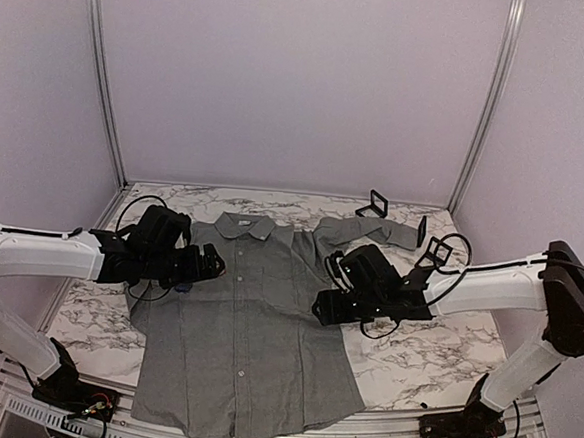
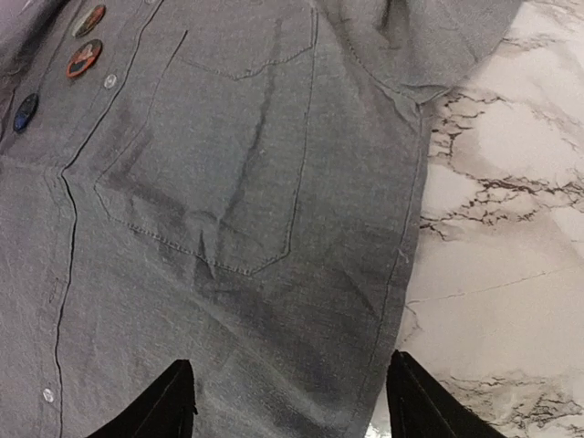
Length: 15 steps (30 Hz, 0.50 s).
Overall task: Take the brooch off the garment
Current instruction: Adjust the flattened clothing at the center of the board.
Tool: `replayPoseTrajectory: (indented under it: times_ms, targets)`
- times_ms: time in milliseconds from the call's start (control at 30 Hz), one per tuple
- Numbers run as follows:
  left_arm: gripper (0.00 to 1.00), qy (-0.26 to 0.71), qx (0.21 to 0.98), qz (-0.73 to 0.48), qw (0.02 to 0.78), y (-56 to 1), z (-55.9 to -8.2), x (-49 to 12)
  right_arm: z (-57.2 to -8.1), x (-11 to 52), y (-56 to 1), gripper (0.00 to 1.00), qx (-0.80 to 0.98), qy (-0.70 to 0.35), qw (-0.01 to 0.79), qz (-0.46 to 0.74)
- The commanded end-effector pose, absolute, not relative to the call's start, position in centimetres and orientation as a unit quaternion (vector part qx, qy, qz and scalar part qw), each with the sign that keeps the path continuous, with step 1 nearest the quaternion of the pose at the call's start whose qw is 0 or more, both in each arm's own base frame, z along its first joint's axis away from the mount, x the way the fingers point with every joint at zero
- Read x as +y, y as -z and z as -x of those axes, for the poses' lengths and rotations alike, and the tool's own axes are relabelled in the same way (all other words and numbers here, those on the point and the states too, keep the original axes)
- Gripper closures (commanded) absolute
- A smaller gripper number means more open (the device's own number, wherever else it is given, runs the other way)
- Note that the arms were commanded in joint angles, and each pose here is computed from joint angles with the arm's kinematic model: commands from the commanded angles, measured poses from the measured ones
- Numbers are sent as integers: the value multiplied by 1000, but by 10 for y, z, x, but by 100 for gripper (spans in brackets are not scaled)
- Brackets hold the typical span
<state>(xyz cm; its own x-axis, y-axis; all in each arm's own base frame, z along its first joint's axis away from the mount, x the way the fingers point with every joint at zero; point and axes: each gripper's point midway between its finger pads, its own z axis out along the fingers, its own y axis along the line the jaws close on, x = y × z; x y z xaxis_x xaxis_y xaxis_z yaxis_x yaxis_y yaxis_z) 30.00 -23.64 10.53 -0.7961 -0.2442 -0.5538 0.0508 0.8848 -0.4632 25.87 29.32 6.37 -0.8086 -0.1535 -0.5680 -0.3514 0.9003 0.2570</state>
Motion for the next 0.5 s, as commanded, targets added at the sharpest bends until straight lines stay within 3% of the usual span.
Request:
replayPoseTrajectory:
  times_ms: [0,467]
  targets:
    - [1,241,908,72,335,-123,-310,-239,-278,302,-91,27,924,-192,299,139]
    - [1,232,890,72,386,-150,-341,-234,-347,290,-100,21,913,-158,364,93]
